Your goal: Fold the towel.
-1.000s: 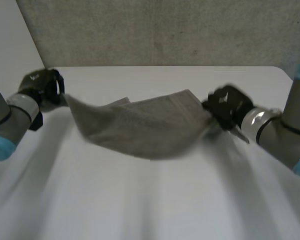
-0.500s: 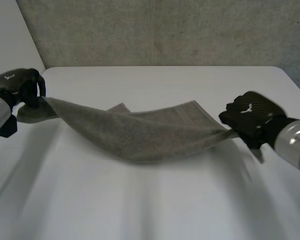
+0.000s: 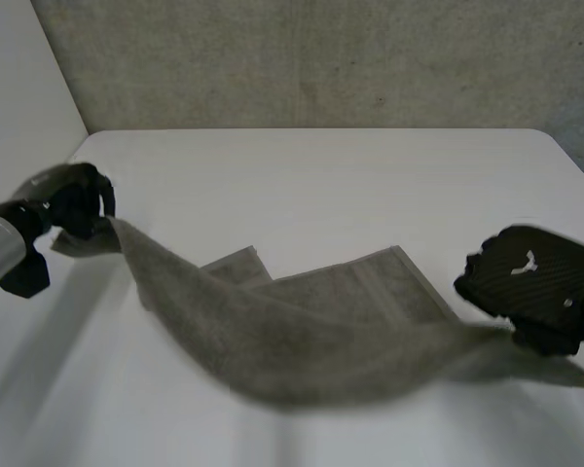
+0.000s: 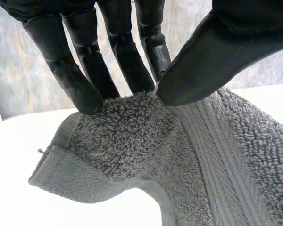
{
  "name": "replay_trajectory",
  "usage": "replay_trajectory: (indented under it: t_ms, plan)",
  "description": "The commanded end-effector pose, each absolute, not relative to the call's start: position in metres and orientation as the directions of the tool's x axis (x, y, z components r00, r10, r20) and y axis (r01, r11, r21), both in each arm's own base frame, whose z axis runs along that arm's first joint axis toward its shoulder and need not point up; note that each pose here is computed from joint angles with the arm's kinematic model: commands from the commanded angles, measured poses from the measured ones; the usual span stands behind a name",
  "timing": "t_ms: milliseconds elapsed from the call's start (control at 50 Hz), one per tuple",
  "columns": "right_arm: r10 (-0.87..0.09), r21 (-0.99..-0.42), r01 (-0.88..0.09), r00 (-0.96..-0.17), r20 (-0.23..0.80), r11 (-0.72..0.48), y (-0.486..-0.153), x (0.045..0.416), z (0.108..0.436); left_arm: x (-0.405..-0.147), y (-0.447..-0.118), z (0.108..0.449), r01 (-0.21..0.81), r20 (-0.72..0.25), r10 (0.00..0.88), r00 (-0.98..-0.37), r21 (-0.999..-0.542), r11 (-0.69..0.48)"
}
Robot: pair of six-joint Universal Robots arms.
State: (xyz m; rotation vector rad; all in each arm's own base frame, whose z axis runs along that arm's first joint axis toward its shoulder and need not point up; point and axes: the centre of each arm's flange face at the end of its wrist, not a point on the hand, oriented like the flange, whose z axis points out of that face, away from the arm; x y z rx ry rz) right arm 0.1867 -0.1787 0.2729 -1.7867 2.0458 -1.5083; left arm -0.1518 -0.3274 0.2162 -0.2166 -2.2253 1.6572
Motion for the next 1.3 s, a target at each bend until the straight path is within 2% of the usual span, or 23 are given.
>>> replay_trajectory:
  t_ms: [20,60,80,120,180,300,420,520,560,680,720,1300]
  plan:
    - [-0.794,-0.685,-0.717,-0.34,0.504,-0.127,-0.191,0.191,0.282,-0.152,-0.34,0.2,-0.07,0.179,0.315,-0.932,-0.941,0.33]
    - [-0.789,-0.758,-0.65,-0.442,0.426,-0.046,-0.212,0.193,0.285,-0.15,-0.345,0.205,-0.069,0.167,0.3,-0.939,-0.948,0.31]
    - [-0.789,-0.759,-0.65,-0.442,0.426,-0.045,-0.212,0.193,0.285,-0.15,-0.345,0.205,-0.069,0.167,0.3,-0.939,-0.948,0.31]
    - [-0.776,-0.806,-0.593,-0.51,0.371,0.004,-0.23,0.194,0.286,-0.151,-0.349,0.21,-0.067,0.155,0.295,-0.943,-0.955,0.288]
    - [-0.764,-0.826,-0.562,-0.552,0.336,0.043,-0.248,0.195,0.278,-0.157,-0.349,0.216,-0.061,0.146,0.312,-0.939,-0.961,0.268]
    - [-0.79,-0.83,-0.553,-0.539,0.292,0.07,-0.264,0.217,0.254,-0.169,-0.347,0.218,-0.051,0.138,0.334,-0.932,-0.965,0.257]
    - [-0.766,-0.808,-0.576,-0.573,0.292,0.123,-0.288,0.247,0.216,-0.185,-0.342,0.215,-0.028,0.121,0.352,-0.928,-0.966,0.258]
    - [-0.752,-0.812,-0.576,-0.576,0.321,0.094,-0.305,0.264,0.192,-0.191,-0.339,0.208,0.036,0.061,0.362,-0.93,-0.967,0.254]
    - [-0.747,-0.83,-0.551,-0.588,0.312,0.087,-0.313,0.274,0.182,-0.197,-0.334,0.206,0.08,0.018,0.372,-0.928,-0.966,0.248]
    - [-0.707,-0.857,-0.508,-0.639,0.304,0.09,-0.331,0.281,0.167,-0.201,-0.33,0.204,0.102,-0.001,0.376,-0.927,-0.963,0.249]
    - [-0.68,-0.861,-0.504,-0.655,0.331,0.066,-0.34,0.284,0.161,-0.202,-0.329,0.203,0.101,0.001,0.377,-0.926,-0.963,0.251]
    - [-0.669,-0.846,-0.525,-0.662,0.337,0.093,-0.366,0.295,0.109,-0.203,-0.328,0.2,0.098,0.008,0.378,-0.926,-0.961,0.259]
